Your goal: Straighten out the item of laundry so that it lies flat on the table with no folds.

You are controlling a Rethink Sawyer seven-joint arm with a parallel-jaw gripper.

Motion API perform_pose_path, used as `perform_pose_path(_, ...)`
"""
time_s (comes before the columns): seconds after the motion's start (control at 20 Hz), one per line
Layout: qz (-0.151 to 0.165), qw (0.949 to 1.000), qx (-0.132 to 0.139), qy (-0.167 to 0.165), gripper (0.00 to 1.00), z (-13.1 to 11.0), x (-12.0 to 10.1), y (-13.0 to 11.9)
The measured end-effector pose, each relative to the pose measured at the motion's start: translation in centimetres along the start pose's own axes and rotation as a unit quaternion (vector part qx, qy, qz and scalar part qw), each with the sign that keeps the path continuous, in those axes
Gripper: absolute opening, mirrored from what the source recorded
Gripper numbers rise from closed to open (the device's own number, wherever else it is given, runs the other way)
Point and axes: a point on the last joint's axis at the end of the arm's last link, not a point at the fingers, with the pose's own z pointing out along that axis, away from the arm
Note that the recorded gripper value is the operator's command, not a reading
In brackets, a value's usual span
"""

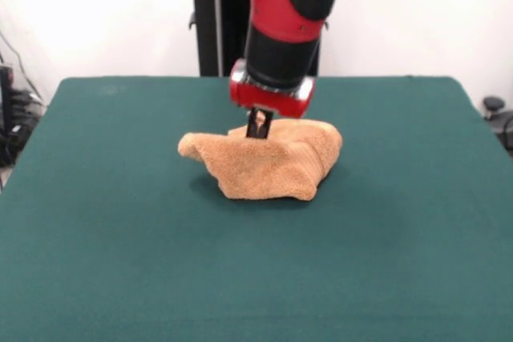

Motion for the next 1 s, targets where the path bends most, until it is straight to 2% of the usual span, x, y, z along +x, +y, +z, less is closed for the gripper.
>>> perform_pose_path(0.05, 0.000, 0.9999, 0.007, -0.011, 0.00, 1.5, 0.0, -0.2)
perform_pose_path(0.1, -0.003, 0.9998, 0.014, -0.016, 1.00, 3.2, 0.4, -0.3)
perform_pose_path(0.25, -0.004, 0.9996, 0.018, -0.019, 1.00, 4.0, 0.6, -0.3)
perform_pose_path(0.4, -0.002, 0.9993, 0.026, -0.027, 1.00, 3.8, 0.5, -1.0)
perform_pose_path(1.0, 0.014, 0.9995, 0.016, -0.024, 1.00, 3.9, 0.3, -1.2)
